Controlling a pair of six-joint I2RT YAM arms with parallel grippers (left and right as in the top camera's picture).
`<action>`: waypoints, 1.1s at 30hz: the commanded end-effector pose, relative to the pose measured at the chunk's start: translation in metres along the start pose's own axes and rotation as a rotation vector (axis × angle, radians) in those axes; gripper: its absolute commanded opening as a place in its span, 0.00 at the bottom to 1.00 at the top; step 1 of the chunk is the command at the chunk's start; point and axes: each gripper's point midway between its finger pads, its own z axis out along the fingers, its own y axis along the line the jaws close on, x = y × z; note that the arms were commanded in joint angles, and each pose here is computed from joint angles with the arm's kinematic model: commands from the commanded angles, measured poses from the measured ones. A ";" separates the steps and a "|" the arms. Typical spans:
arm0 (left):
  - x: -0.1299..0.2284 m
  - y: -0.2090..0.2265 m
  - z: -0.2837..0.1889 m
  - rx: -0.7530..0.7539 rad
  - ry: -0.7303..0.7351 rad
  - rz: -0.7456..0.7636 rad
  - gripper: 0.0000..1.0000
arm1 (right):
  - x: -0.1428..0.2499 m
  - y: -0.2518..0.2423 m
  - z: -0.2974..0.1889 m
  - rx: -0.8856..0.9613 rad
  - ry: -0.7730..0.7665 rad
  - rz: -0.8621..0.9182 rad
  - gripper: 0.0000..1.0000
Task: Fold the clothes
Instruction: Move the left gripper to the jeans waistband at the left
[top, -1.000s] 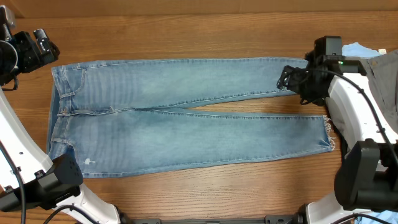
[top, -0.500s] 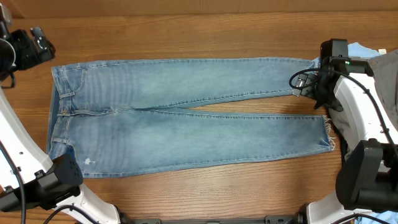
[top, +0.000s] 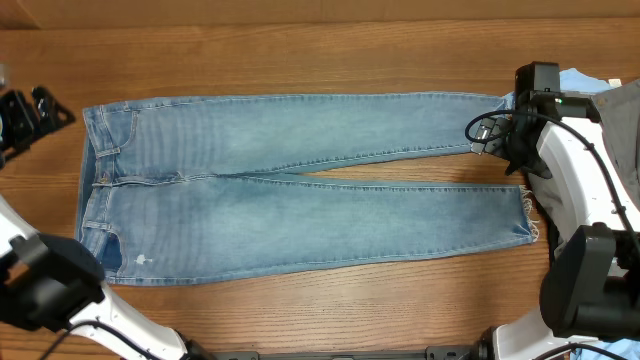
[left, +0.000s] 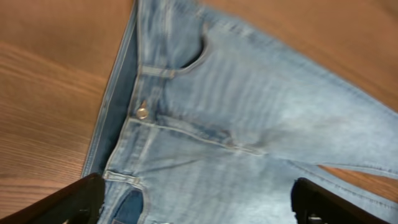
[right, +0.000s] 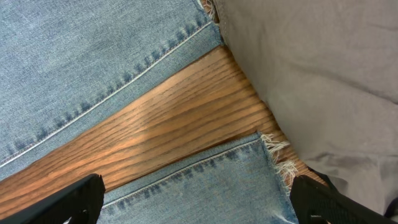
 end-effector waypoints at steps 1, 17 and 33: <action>0.015 0.027 0.062 0.086 0.149 -0.023 0.95 | -0.013 -0.001 -0.010 0.001 -0.045 0.006 1.00; 0.044 0.069 0.187 0.151 0.368 -0.114 0.81 | -0.013 -0.001 -0.010 0.001 -0.045 0.006 1.00; 0.059 0.072 0.201 0.136 0.408 -0.119 0.68 | -0.013 -0.001 -0.010 0.001 -0.045 0.006 1.00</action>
